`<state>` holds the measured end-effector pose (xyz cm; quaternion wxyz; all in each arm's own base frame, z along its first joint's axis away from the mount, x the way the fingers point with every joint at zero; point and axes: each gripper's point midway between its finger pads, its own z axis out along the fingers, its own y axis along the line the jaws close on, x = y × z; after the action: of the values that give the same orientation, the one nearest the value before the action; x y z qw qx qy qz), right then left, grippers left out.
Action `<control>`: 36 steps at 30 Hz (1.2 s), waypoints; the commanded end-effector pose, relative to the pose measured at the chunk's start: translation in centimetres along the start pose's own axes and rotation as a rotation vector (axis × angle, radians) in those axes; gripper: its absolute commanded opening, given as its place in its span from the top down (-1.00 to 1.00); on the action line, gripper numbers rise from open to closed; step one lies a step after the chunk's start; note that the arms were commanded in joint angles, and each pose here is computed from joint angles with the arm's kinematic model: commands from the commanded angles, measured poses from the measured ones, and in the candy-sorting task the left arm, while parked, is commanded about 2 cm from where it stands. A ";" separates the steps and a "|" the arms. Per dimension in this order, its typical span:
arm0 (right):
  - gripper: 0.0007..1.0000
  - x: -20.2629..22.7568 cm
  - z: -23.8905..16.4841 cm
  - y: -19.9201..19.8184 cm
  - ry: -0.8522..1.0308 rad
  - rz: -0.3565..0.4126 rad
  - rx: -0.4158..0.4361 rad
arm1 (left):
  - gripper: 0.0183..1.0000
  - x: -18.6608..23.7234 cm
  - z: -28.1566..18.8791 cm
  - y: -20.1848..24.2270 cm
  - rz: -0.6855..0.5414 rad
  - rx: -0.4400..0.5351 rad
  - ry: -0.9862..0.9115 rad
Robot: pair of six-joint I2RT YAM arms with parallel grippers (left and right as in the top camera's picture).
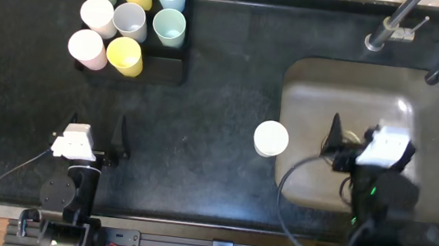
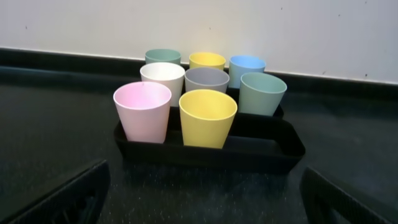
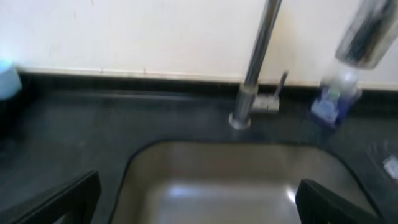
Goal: Store Cups
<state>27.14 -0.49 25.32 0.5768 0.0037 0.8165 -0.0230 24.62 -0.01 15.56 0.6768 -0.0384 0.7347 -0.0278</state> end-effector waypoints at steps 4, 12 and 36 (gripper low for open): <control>-1.00 -2.8 1.0 1.7 0.331 0.058 -0.091 | -1.00 -0.1 0.0 -0.1 0.022 0.001 -0.006; -0.99 -0.7 1.6 5.5 0.749 0.058 -0.272 | -1.00 -0.1 0.0 -0.1 0.022 0.001 -0.006; -1.00 10.3 3.4 10.0 1.262 -0.151 -0.352 | -1.00 -0.1 0.0 -0.1 0.022 0.001 -0.006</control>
<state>27.61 8.93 14.94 -0.0142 -0.1231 0.9888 0.0835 24.62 -0.01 15.56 0.6766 -0.0384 0.7348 -0.0278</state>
